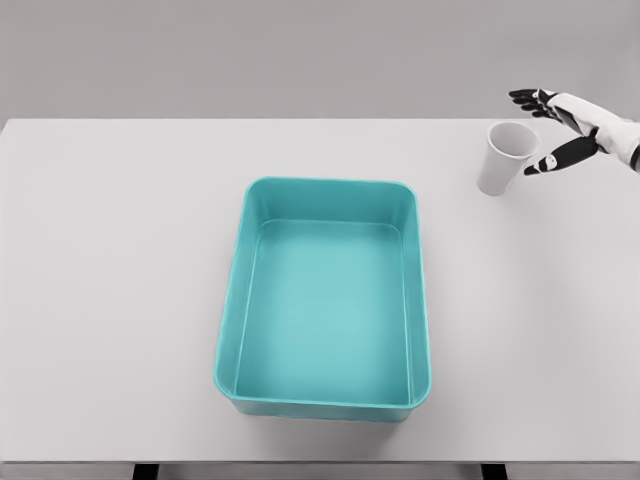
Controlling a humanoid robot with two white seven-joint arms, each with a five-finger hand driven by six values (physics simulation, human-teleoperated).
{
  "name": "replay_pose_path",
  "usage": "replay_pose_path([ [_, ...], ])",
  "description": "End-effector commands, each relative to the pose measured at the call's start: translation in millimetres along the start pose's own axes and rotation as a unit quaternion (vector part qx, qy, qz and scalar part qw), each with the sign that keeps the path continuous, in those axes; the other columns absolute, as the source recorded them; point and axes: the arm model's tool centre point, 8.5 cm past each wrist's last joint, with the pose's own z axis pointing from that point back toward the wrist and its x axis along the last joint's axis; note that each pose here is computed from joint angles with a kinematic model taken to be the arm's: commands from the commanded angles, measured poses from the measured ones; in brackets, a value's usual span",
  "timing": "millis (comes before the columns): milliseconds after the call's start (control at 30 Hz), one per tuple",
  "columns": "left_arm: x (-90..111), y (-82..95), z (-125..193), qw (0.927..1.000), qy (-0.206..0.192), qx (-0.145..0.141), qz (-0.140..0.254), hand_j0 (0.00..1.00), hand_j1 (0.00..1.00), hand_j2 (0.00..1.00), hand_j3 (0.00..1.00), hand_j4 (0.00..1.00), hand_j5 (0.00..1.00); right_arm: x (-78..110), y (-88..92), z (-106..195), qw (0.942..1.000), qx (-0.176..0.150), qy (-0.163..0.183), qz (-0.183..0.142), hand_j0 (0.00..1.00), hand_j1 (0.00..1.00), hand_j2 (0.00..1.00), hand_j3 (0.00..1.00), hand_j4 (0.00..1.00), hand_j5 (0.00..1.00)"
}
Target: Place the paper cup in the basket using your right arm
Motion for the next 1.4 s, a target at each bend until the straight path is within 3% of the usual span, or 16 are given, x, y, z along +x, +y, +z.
replay_pose_path([
  [0, 0, 0.0, 0, 1.0000, 0.000, 0.000, 0.000, 1.00, 1.00, 1.00, 1.00, 1.00, 1.00, 0.3, -0.4, 0, 1.0000, -0.003, -0.002, -0.006, 1.00, 1.00, 1.00, 1.00, 1.00, 1.00],
  [333, 0, 0.0, 0, 1.0000, 0.000, 0.000, 0.000, 1.00, 1.00, 1.00, 1.00, 1.00, 1.00, -5.5, 10.3, -6, 0.9998, 0.004, 0.005, -0.019, 1.00, 1.00, 1.00, 1.00, 1.00, 1.00],
  [533, 0, 0.0, 0, 1.0000, 0.000, 0.000, 0.000, 1.00, 1.00, 1.00, 1.00, 1.00, 1.00, 2.0, 17.4, -15, 0.9997, 0.009, -0.007, -0.022, 1.00, 1.00, 1.00, 1.00, 1.00, 1.00],
  [1100, 0, 0.0, 0, 1.0000, 0.000, 0.000, 0.000, 1.00, 1.00, 1.00, 1.00, 1.00, 1.00, 4.1, 19.0, -17, 0.9997, 0.011, -0.010, -0.021, 0.99, 0.99, 0.99, 0.99, 0.99, 0.99],
  [1167, 0, 0.0, 0, 1.0000, 0.000, 0.000, 0.000, 1.00, 1.00, 1.00, 1.00, 1.00, 1.00, 4.0, 19.7, -17, 0.9997, 0.012, -0.009, -0.020, 0.95, 0.95, 0.95, 0.95, 0.95, 0.95],
  [1267, 0, 0.0, 0, 1.0000, 0.000, 0.000, 0.000, 1.00, 1.00, 1.00, 1.00, 1.00, 1.00, 5.2, 18.0, -17, 0.9997, 0.010, -0.011, -0.020, 0.77, 0.77, 0.77, 0.77, 0.77, 0.77],
  [1367, 0, 0.0, 0, 1.0000, 0.000, 0.000, 0.000, 1.00, 1.00, 1.00, 1.00, 1.00, 1.00, 5.2, 17.4, -16, 0.9997, 0.010, -0.011, -0.019, 0.74, 0.74, 0.74, 0.74, 0.74, 0.74],
])
